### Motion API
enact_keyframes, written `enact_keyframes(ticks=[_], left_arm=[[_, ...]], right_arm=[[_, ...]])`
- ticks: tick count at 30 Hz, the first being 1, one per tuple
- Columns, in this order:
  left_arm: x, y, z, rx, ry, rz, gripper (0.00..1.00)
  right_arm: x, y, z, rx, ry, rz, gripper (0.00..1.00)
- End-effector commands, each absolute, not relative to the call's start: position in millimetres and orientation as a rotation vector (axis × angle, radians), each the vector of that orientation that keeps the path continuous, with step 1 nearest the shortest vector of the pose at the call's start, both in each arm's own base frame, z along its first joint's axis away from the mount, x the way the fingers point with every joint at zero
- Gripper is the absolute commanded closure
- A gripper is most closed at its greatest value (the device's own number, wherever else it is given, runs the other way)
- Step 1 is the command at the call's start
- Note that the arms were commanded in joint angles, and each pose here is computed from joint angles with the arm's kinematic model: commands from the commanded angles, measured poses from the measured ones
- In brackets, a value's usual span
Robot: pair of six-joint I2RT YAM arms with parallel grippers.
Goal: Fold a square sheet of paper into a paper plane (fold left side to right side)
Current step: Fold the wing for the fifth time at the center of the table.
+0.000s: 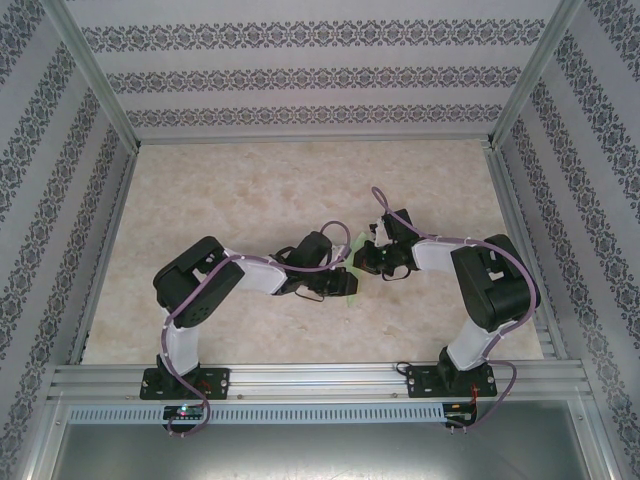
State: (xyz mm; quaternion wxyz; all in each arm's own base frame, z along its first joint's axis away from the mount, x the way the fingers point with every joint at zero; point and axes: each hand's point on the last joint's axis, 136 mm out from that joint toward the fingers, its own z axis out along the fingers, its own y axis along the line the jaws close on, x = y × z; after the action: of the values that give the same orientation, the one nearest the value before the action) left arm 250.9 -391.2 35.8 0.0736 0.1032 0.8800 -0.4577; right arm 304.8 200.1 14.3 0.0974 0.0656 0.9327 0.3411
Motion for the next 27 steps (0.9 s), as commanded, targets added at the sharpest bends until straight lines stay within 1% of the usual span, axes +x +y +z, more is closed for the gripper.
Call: enact_keyframes(ticks=[1,15,22,27], left_arm=[[246,-407,44,0.361,2.616,-1.436,0.78],[246,-403,23,0.324,2.726,-1.338,0.79],[245,-406,20,0.327,2.746,-1.338,0.79],[245,-403,14,0.307,2.781,-1.304,0.81]], right_arm=[[285,186,-17,0.247,2.893,0.891,0.93],[292,186,-8,0.231,2.861,0.908,0.93],[293,187,-6,0.231,2.856,0.923,0.93],[298,186,-1,0.222,2.832,0.937,0.93]])
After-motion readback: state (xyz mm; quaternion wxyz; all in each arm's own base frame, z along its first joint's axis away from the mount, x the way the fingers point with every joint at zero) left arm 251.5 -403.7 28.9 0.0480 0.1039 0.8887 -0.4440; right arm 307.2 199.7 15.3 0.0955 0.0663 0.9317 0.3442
